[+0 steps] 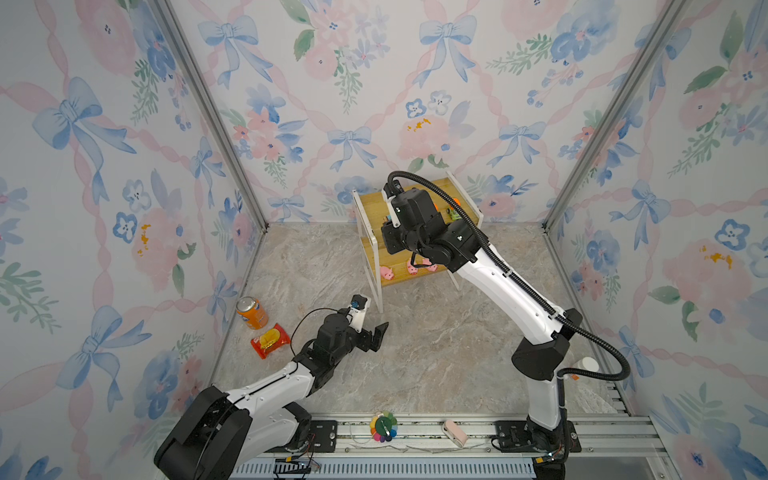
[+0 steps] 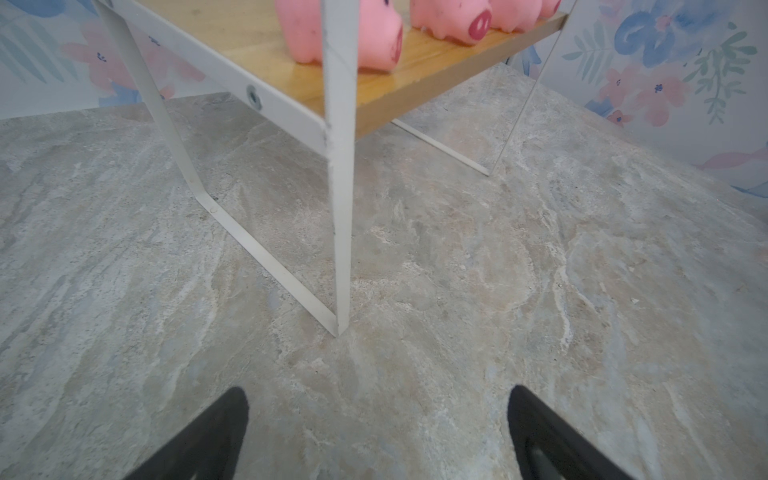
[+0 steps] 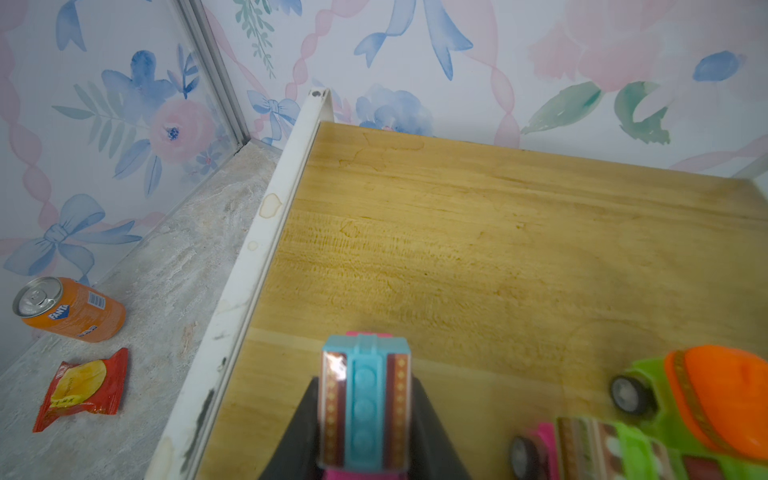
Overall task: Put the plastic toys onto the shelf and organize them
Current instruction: 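Lower the pink truck onto the top shelf beside the other trucks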
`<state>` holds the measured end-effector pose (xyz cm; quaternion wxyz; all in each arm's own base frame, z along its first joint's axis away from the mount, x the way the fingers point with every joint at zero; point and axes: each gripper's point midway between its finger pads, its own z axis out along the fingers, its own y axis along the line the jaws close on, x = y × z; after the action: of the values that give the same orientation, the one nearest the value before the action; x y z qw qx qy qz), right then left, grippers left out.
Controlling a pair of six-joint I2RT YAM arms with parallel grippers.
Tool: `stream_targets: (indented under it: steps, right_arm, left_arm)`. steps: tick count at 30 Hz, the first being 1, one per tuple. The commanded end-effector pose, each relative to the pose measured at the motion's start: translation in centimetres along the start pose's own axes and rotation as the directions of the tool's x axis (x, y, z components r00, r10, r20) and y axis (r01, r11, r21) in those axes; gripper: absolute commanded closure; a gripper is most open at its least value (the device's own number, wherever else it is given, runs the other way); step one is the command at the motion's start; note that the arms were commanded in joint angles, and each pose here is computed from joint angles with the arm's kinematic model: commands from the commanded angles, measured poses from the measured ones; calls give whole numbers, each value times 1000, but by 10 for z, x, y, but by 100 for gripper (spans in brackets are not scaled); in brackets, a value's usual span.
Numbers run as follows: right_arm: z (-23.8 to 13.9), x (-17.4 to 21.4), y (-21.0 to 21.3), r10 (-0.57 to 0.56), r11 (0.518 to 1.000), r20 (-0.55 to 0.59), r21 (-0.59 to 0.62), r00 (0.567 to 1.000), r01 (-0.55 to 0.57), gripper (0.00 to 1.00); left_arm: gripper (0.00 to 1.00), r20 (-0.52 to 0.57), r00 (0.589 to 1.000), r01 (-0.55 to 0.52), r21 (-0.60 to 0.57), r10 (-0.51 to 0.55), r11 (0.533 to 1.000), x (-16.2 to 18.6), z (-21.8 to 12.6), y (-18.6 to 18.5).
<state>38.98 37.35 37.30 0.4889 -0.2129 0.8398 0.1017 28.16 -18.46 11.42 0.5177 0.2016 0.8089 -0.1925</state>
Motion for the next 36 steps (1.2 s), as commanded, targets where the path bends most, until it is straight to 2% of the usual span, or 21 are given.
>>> stream_targets:
  steps: [1, 13, 36]
  right_arm:
    - [-3, -2, -3, 15, 1000, -3, 5, 1000, -15, 73]
    - [-1, 0, -6, 10, 1000, -12, 16, 1000, -10, 71]
    - [-27, -15, -3, 25, 1000, 42, -1, 999, -25, 72]
  left_arm:
    - [2, -20, 1000, -18, -7, 17, 1000, 7, -1, 2]
    - [2, -24, 999, -22, -10, 21, 1000, 8, 0, 3]
    - [2, -24, 1000, -20, -8, 20, 1000, 8, 0, 2]
